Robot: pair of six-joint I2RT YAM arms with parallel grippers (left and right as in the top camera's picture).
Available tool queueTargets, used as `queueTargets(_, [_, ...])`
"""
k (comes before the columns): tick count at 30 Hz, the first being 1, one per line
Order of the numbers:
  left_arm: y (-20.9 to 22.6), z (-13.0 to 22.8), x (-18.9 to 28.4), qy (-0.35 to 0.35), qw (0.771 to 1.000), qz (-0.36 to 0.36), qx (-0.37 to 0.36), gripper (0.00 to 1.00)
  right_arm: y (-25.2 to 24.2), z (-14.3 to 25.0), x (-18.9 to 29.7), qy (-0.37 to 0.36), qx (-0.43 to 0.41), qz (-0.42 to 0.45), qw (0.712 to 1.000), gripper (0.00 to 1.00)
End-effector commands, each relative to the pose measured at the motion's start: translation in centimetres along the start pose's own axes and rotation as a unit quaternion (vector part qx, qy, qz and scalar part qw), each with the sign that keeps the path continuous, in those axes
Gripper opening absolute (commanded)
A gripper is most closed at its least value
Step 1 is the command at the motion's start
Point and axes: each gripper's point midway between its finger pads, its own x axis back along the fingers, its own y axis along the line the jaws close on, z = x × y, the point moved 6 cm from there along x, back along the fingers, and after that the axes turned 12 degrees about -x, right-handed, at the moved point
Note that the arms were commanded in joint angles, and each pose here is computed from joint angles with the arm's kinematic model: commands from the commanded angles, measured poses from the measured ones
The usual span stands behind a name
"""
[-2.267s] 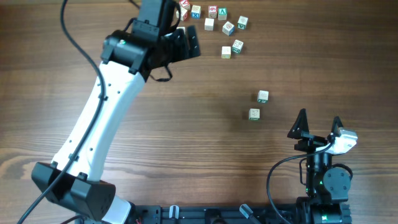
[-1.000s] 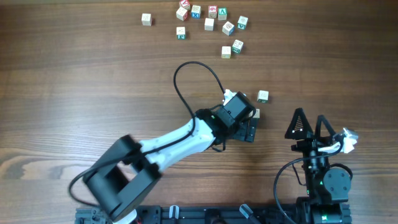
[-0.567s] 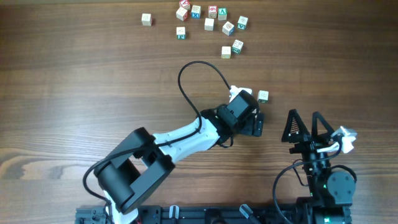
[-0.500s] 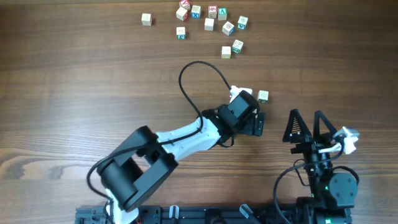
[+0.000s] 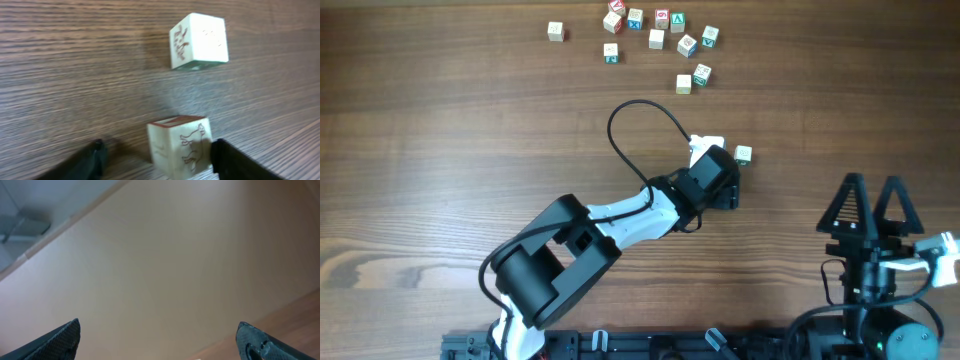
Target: Form a horizontal line
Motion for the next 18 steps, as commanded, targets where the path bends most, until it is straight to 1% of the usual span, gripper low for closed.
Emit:
queueTargets(1, [1.1,1.0,-1.1,0.013,0.999,-0.028,0.006,0.54,0.2,-2.6,0.4,-0.076,-0.034,0.034,0.996,0.99])
queueTargets(4, [1.3,1.0,-1.2,0.009,0.999,-0.039,0.004,0.45,-0.2,-3.3,0.6,-0.105,-0.034,0.052,0.993,1.0])
queueTargets(6, [1.3,1.0,-1.2,0.008,0.999,-0.039,0.004,0.46,-0.4,-3.3,0.6,-0.104,-0.033,0.059,0.992,1.0])
queueTargets(7, [1.2,0.9,-1.2,0.008,0.999,-0.039,0.004,0.5,-0.6,-3.1,0.6,-0.1,-0.031,0.064,0.992,1.0])
queueTargets(8, [1.0,0.9,-1.2,0.006,0.999,-0.037,0.003,0.63,-0.8,-2.9,0.6,-0.095,-0.029,0.071,0.993,1.0])
queueTargets(9, [0.9,0.9,-1.2,0.006,0.999,-0.036,0.002,0.74,-1.0,-2.7,0.6,-0.09,-0.027,0.078,0.992,1.0])
queueTargets(10, [0.8,0.8,-1.2,0.006,0.999,-0.035,0.001,0.79,-1.2,-2.5,0.6,-0.086,-0.025,0.084,0.992,1.0])
queueTargets(11, [0.5,0.9,-1.1,0.007,0.999,-0.034,-0.002,0.86,-1.6,-2.2,0.6,-0.077,-0.021,0.095,0.992,1.0])
queueTargets(13, [0.1,0.7,-0.9,0.009,0.999,-0.033,-0.006,0.9,-2.0,-1.9,0.6,-0.069,-0.018,0.105,0.992,1.0])
queueTargets(16, [-1.0,0.5,-0.7,0.006,0.999,-0.027,-0.035,0.89,-2.5,-1.4,0.7,-0.056,-0.014,0.119,0.991,1.0])
queueTargets(18, [-1.1,0.8,-0.8,0.0,0.998,-0.041,-0.044,0.91,-2.8,-1.1,0.8,-0.048,-0.012,0.128,0.991,1.0])
